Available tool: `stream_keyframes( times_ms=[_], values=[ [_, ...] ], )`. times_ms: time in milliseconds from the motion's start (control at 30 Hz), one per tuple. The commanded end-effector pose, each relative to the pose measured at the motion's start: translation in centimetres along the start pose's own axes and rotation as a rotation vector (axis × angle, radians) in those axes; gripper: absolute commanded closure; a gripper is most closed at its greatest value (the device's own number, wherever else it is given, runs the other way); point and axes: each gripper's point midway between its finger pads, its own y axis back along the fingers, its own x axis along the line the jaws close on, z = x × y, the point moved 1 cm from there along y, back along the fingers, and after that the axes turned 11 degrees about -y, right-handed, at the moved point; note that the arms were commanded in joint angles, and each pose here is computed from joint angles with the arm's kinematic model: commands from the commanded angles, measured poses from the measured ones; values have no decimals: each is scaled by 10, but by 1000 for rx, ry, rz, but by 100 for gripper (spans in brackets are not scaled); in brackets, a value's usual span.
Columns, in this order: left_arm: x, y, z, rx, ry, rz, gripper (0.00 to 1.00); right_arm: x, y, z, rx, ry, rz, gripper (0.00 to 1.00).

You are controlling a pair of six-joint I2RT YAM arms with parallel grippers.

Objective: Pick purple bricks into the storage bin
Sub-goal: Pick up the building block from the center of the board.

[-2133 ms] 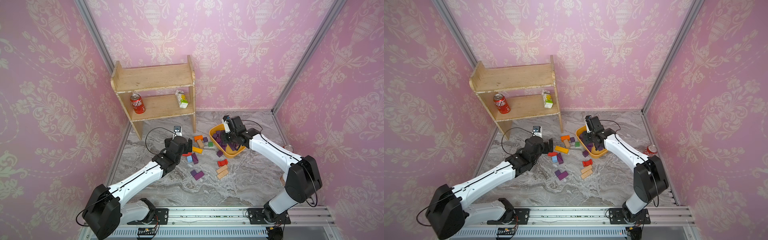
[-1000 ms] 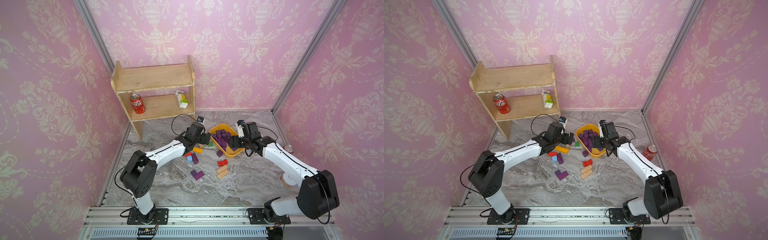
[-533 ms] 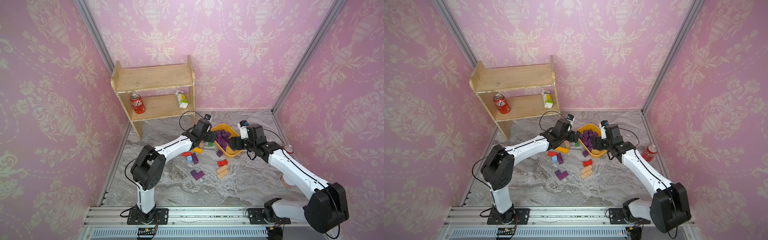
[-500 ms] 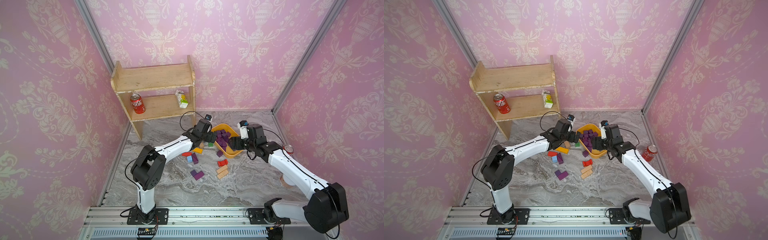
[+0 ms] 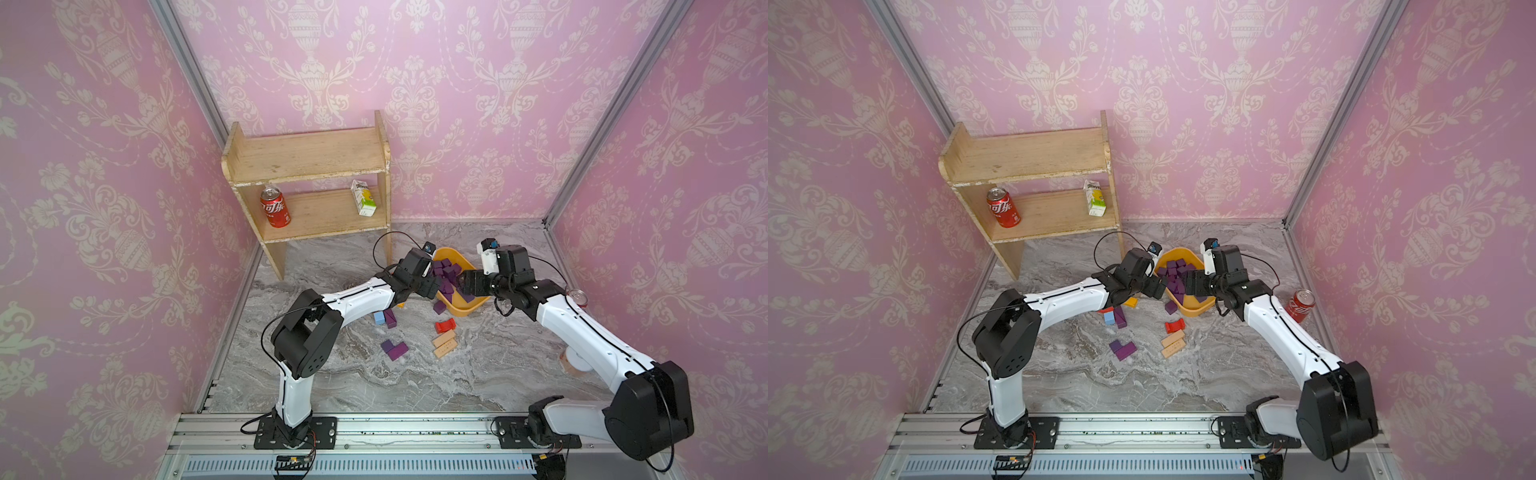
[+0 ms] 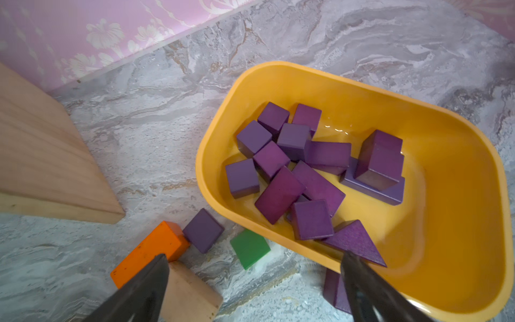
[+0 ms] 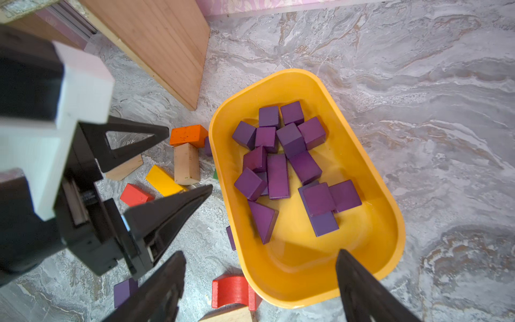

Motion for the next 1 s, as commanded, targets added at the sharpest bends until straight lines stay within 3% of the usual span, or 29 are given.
stream_keyframes(
  times_ms=[0, 400, 967],
  values=[
    [-16, -5, -10, -1, -76, -47, 4, 3, 7, 13, -33, -38, 23, 14],
    [-43, 14, -60, 38, -101, -92, 7, -21, 9, -3, 6, -79, -17, 13],
    [-77, -8, -45, -48, -36, -249, 18, -35, 13, -8, 15, -103, -68, 9]
  ],
)
